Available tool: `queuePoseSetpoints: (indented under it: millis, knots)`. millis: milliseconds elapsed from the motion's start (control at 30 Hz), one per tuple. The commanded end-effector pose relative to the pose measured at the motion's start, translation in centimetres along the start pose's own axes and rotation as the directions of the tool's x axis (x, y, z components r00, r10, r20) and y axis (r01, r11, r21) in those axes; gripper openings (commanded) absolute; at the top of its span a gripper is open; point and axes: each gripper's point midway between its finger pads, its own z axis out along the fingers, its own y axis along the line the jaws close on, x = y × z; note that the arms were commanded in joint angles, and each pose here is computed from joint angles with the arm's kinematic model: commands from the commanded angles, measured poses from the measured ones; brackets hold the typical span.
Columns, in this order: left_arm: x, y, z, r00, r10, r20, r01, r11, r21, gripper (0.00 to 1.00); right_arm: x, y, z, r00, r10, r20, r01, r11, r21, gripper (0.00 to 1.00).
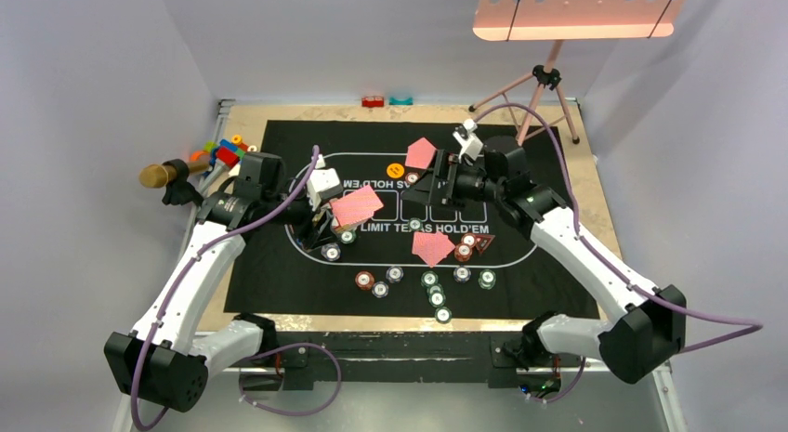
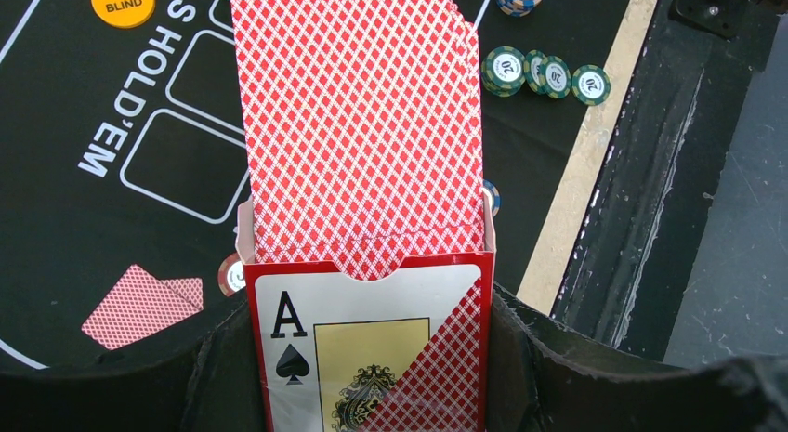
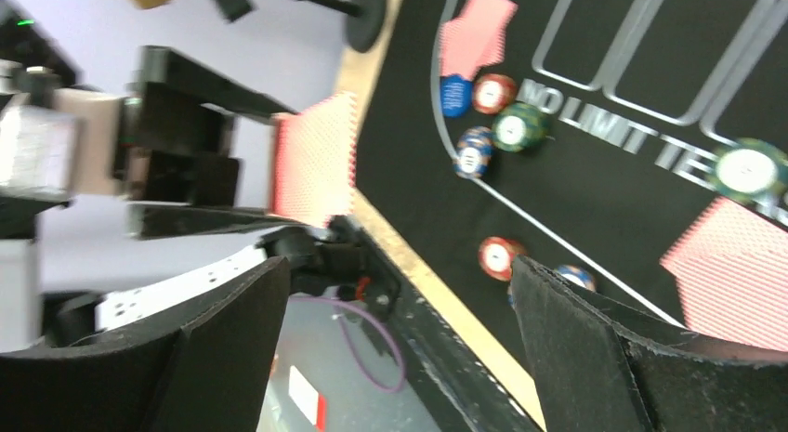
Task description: Distribute texas hold em gaming equipment
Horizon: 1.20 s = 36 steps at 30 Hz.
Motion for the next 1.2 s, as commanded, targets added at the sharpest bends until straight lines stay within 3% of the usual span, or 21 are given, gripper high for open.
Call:
queuePoseSetpoints:
  millis: [0,300,700,900,1167]
  knots:
    - [-2.6,-0.4,-0.8,0.995,0.053,0.087,-0.054,0.999,0.01,0.0,-2.1,6.4,0.6,1.0,0.016,0.017,-0.011,0.965,-0.263,0.93]
    - [-2.8,-0.5,-1.0,0.994,0.055,0.091,-0.056,0.998,0.007,0.0,-1.1,9.0,5.6,0.998,-0.016,-0.062,-0.001,0.965,-0.264,0.96]
    - [-2.5,-0.5,-1.1,0.995,0.063,0.083,-0.064,0.998,0.006,0.0,1.5,8.2,9.9,0.985,-0.012,-0.173,-0.024,0.979,-0.201,0.98]
    - [-2.5,-0.5,-1.0,0.994,0.066,0.083,-0.066,0.998,0.004,0.0,2.7,7.0,10.0,0.976,0.006,-0.219,-0.044,0.984,-0.17,0.7]
    - [-2.4,-0.5,-1.1,0.994,0.067,0.082,-0.068,0.998,0.002,0.0,2.8,6.5,9.1,0.978,-0.003,-0.209,-0.027,0.99,-0.14,0.59]
